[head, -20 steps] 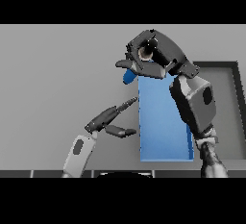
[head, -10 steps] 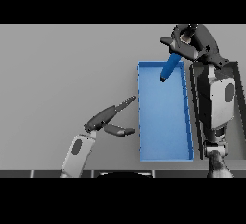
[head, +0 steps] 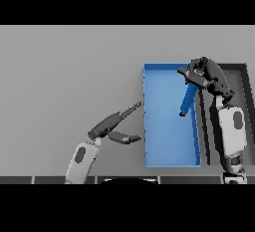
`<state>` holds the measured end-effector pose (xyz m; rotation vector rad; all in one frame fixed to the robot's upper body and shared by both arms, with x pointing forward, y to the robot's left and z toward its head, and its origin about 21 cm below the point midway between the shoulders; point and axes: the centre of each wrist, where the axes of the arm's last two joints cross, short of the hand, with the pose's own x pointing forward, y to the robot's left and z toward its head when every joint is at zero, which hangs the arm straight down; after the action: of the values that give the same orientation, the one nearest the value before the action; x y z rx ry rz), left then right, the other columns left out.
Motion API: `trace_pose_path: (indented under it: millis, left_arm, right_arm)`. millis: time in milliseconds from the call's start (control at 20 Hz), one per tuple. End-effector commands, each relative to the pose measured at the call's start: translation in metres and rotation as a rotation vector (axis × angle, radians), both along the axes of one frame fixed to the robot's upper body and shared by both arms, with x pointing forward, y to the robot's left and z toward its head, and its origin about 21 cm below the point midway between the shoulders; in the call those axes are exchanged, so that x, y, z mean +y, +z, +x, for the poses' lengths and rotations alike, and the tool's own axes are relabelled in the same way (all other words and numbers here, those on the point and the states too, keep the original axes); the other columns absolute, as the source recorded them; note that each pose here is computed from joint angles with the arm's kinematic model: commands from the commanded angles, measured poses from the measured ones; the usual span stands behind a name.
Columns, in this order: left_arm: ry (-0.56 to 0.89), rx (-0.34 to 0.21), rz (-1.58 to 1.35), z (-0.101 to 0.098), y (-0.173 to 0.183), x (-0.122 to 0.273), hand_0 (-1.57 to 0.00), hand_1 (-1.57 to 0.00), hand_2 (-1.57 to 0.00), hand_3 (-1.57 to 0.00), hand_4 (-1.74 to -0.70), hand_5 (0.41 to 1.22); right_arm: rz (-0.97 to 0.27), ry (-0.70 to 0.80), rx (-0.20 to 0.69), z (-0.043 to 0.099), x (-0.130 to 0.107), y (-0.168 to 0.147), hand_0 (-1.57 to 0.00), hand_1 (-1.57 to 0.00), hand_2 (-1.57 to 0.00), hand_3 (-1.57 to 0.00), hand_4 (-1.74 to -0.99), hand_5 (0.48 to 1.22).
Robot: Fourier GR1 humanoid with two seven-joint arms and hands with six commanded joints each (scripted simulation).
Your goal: Pick up the blue pipe and place it into the blue bin.
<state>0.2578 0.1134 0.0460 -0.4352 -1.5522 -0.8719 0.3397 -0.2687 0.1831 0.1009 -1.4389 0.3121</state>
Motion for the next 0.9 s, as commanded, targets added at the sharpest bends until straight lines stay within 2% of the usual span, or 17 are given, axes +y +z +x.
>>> trace_pose_path:
  millis: [0,50,100,150,300,350,400,450,550,600,650,750,850]
  left_arm:
    - [0.001,0.003,-0.005,0.000,0.000,-0.002,0.00,0.00,0.00,0.00,-0.88,0.425]
    - [0.000,0.001,-0.002,0.001,-0.001,0.003,0.00,0.00,0.00,0.00,-0.89,0.423]
    - [0.002,0.005,0.004,0.002,-0.001,0.002,0.00,0.00,0.00,0.00,-0.89,0.422]
    - [0.006,0.009,0.014,0.003,0.000,0.001,0.00,0.00,0.00,0.00,-0.89,0.420]
    - [-0.007,-0.014,0.004,-0.001,0.001,0.001,0.00,0.00,0.00,0.00,-0.88,0.421]
    - [-0.003,-0.008,0.014,0.000,-0.001,0.006,0.00,0.00,0.00,0.00,-0.88,0.421]
    - [0.001,-0.009,0.014,-0.001,-0.001,0.006,0.00,0.00,0.00,0.00,-0.88,0.421]
    - [-0.004,-0.001,0.017,0.000,-0.002,0.005,0.00,0.00,0.00,0.00,-0.88,0.422]
    - [-0.003,-0.006,0.016,0.001,0.001,0.003,0.00,0.00,0.00,0.00,-0.88,0.425]
    - [-0.003,-0.007,0.015,-0.001,0.000,0.003,0.00,0.00,0.00,0.00,-0.88,0.427]
    - [0.002,-0.006,0.014,0.000,0.001,0.003,0.00,0.00,0.00,0.00,-0.88,0.428]
    - [-0.001,0.004,0.007,-0.002,-0.001,0.001,0.00,0.00,0.00,0.00,-0.88,0.429]
    - [-0.006,-0.001,-0.001,-0.004,0.001,0.002,0.00,0.00,0.00,0.00,-0.89,0.428]
  right_arm:
    - [-0.025,-0.036,0.030,-0.002,0.000,-0.006,-1.57,-1.57,-1.57,-1.57,-1.741,1.221]
    - [-0.040,-0.062,0.064,-0.007,0.003,-0.015,-1.57,-1.57,-1.57,-1.51,-1.741,1.221]
    - [-0.053,-0.075,0.088,-0.009,0.000,-0.021,-1.57,-1.57,-1.57,-1.52,-1.741,1.221]
    - [-0.060,-0.105,0.115,-0.008,0.000,-0.023,-1.57,-1.57,-1.57,-1.26,-1.741,1.221]
    - [-0.110,-0.159,0.220,-0.016,0.003,-0.043,-1.57,-1.57,-1.57,-0.91,-1.741,1.221]
    - [-0.130,-0.190,0.265,-0.017,0.002,-0.051,-1.57,-1.55,-1.57,-0.85,-1.741,1.221]
    - [-0.143,-0.208,0.309,-0.017,0.003,-0.056,-1.46,-1.34,-1.34,-0.79,-1.678,1.221]
    - [-0.161,-0.218,0.343,-0.015,0.006,-0.058,-1.17,-1.07,-1.07,-0.63,-1.592,1.221]
    - [-0.208,-0.222,0.403,-0.016,0.007,-0.058,-0.75,-0.68,-0.68,-0.40,-1.413,1.221]
    - [-0.248,-0.200,0.424,-0.015,0.007,-0.056,-0.60,-0.55,-0.55,-0.32,-1.337,1.221]
    - [-0.277,-0.179,0.434,-0.015,0.007,-0.055,-0.48,-0.44,-0.44,-0.26,-1.275,1.186]
    - [-0.377,-0.106,0.438,-0.014,0.010,-0.054,-0.31,-0.28,-0.28,-0.16,-1.175,1.084]
    - [-0.454,-0.029,0.408,-0.015,0.011,-0.051,-0.20,-0.18,-0.18,-0.10,-1.110,0.979]
